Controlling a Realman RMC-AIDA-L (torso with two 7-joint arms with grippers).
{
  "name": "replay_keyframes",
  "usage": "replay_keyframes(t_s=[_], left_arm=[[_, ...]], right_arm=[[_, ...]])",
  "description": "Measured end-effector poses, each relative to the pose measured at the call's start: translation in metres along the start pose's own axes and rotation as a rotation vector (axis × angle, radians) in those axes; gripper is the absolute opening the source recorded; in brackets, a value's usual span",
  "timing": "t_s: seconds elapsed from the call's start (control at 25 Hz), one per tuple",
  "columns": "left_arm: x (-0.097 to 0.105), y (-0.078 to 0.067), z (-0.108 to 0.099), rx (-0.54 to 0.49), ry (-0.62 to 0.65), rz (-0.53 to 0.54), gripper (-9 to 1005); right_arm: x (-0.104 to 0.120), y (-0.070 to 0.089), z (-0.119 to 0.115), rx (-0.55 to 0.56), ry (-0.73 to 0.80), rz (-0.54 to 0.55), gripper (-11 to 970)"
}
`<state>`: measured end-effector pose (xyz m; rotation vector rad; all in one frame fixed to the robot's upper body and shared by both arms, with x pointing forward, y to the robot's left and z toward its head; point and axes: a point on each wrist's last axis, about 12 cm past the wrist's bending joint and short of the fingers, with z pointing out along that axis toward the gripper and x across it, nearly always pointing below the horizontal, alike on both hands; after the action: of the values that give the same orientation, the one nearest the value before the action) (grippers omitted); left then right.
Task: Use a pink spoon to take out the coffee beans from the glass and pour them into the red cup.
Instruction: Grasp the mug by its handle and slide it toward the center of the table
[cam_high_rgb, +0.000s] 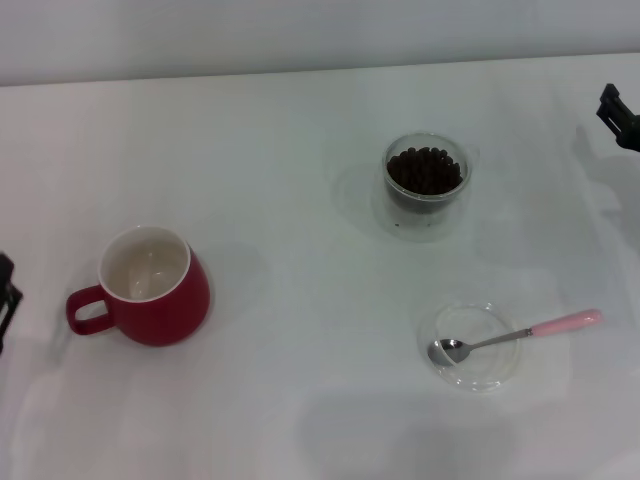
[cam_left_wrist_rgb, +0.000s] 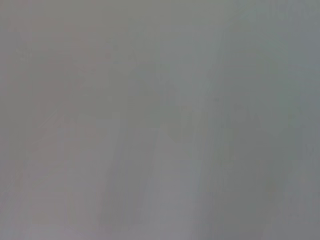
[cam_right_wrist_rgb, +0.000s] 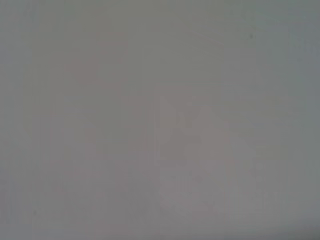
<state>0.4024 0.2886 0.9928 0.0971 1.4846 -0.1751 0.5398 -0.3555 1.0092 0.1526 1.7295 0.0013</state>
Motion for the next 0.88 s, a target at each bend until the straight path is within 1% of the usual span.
replay_keyframes(t_s=[0.2, 0.24, 0.36, 0.4, 0.52, 0.56, 0.6, 0.76, 0.88], left_arm=[[0.000, 0.003, -0.030, 0.055, 0.005, 0.035, 860], [0.000, 0.004, -0.035, 0.082, 0.017, 0.046, 860], [0.003, 0.005, -0.041, 0.157, 0.053, 0.062, 860], [0.004, 0.006, -0.041, 0.190, 0.071, 0.066, 860], [0.007, 0.008, -0.039, 0.235, 0.108, 0.068, 860], [0.007, 0.008, -0.039, 0.235, 0.108, 0.068, 860], [0.010, 0.007, -0.033, 0.265, 0.138, 0.072, 860], [0.015, 0.004, -0.023, 0.300, 0.178, 0.075, 860], [0.017, 0.002, -0.019, 0.301, 0.195, 0.077, 860]], right_arm=[[0.000, -0.001, 0.000, 0.007, -0.002, 0.008, 873], [-0.001, -0.001, 0.001, 0.006, -0.004, 0.009, 873], [-0.002, -0.001, 0.002, 0.005, -0.008, 0.010, 872], [-0.003, 0.000, 0.003, 0.004, -0.009, 0.010, 872], [-0.005, 0.003, 0.006, -0.004, -0.015, 0.010, 872], [-0.006, 0.004, 0.006, -0.005, -0.015, 0.011, 873], [-0.006, 0.004, 0.006, -0.006, -0.015, 0.011, 873], [-0.005, 0.004, 0.006, -0.006, -0.013, 0.012, 874], [-0.004, 0.005, 0.006, -0.006, -0.010, 0.014, 874]])
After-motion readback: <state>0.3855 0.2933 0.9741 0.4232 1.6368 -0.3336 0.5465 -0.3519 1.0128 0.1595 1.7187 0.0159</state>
